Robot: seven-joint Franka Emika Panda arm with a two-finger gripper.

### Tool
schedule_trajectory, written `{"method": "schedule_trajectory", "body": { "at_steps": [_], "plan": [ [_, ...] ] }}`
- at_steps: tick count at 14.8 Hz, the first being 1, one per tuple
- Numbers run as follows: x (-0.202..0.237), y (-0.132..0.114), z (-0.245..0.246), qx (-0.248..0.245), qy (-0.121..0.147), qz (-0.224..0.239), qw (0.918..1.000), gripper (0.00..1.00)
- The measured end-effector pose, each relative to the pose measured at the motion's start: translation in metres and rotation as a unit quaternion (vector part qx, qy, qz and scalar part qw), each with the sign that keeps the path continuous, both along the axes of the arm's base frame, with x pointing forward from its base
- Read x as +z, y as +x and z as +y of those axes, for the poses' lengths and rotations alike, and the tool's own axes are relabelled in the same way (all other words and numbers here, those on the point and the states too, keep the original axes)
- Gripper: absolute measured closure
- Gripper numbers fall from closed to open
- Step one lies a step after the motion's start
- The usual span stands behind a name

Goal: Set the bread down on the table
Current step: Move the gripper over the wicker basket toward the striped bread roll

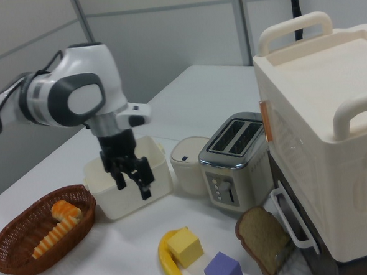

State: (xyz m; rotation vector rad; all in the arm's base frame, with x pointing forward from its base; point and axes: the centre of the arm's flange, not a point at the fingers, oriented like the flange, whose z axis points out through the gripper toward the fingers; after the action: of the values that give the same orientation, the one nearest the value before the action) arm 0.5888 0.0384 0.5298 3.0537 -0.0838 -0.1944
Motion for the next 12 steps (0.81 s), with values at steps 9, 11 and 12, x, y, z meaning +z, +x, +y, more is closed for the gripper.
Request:
{"method": "schedule_trajectory", "body": {
  "at_steps": [9,11,12],
  "plan": [
    [-0.03,-0.04,0.17,0.058,-0.021,0.021,0.9979,0.0],
    [-0.05,-0.057,0.208,0.073,-0.033,0.035,0.9962,0.0],
    [-0.062,-0.066,0.226,0.077,-0.04,0.043,0.9953,0.0]
  ]
}}
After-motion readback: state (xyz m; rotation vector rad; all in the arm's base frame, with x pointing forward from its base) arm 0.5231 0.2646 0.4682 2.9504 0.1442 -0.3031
